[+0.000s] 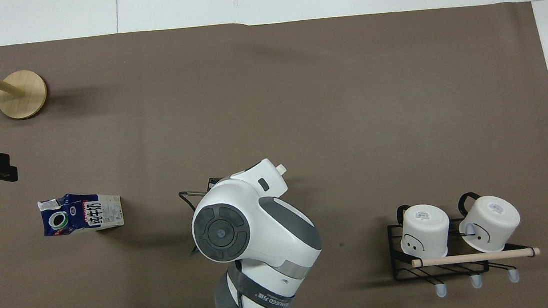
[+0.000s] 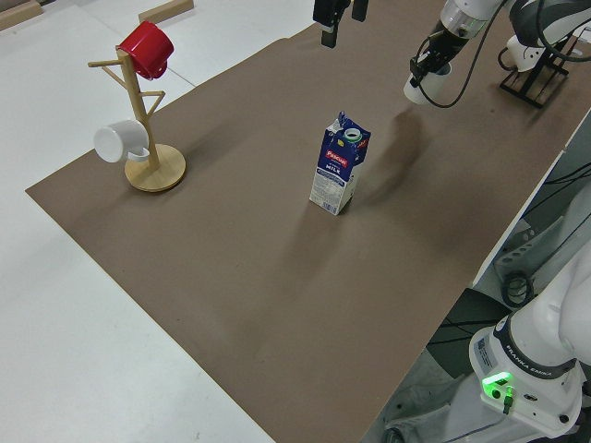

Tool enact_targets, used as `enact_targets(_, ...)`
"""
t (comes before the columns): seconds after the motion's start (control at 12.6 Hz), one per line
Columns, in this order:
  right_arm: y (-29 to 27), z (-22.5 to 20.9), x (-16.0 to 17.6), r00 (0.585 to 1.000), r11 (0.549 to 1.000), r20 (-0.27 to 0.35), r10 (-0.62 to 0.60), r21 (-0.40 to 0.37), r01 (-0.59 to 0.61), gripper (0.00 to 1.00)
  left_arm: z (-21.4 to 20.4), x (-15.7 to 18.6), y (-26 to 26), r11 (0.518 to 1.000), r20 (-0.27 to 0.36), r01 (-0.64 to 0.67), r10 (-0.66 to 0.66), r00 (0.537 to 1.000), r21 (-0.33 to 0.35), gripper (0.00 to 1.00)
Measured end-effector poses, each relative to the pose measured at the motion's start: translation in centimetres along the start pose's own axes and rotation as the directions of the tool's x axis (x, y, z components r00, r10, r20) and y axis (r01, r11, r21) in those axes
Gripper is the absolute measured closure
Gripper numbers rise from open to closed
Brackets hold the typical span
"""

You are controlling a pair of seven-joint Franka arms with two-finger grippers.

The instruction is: Place cup and milk on table

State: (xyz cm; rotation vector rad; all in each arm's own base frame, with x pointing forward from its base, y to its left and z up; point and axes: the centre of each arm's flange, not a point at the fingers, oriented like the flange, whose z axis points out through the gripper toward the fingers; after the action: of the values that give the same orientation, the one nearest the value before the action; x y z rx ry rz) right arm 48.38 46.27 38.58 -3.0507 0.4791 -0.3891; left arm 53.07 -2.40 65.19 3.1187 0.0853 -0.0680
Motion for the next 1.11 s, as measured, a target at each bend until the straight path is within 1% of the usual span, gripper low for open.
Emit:
enact_targets(0.24,-0.5,1.8,-0.4,1.0,1.0,-0.021,0.015,0.011,-0.015,0.95,0.0,0.0,0.1,1.0,0.0,-0.002,0.002,1.0,0.0,0.0)
enact_targets(0.56,-0.6,3.5,-0.3,0.999,0.999,-0.03,0.015,0.033,-0.014,0.95,0.0,0.0,0.0,1.0,0.0,-0.001,0.001,1.0,0.0,0.0)
enact_targets(0.88,-0.7,5.1,-0.9,1.0,1.0,-0.024,0.005,0.03,-0.004,0.95,0.3,-0.1,0.0,1.0,0.004,0.0,0.0,1.0,0.001,0.0)
enact_targets(1.03,-0.7,5.2,-0.9,1.0,1.0,-0.025,0.004,0.031,-0.003,0.94,2.3,-0.4,0.0,1.0,0.007,0.001,-0.001,1.0,0.002,0.0)
enact_targets(1.11,-0.6,5.3,-0.9,1.0,1.0,-0.025,0.004,0.031,-0.004,0.87,4.3,-0.7,0.1,1.0,0.007,0.0,0.0,1.0,0.003,0.0)
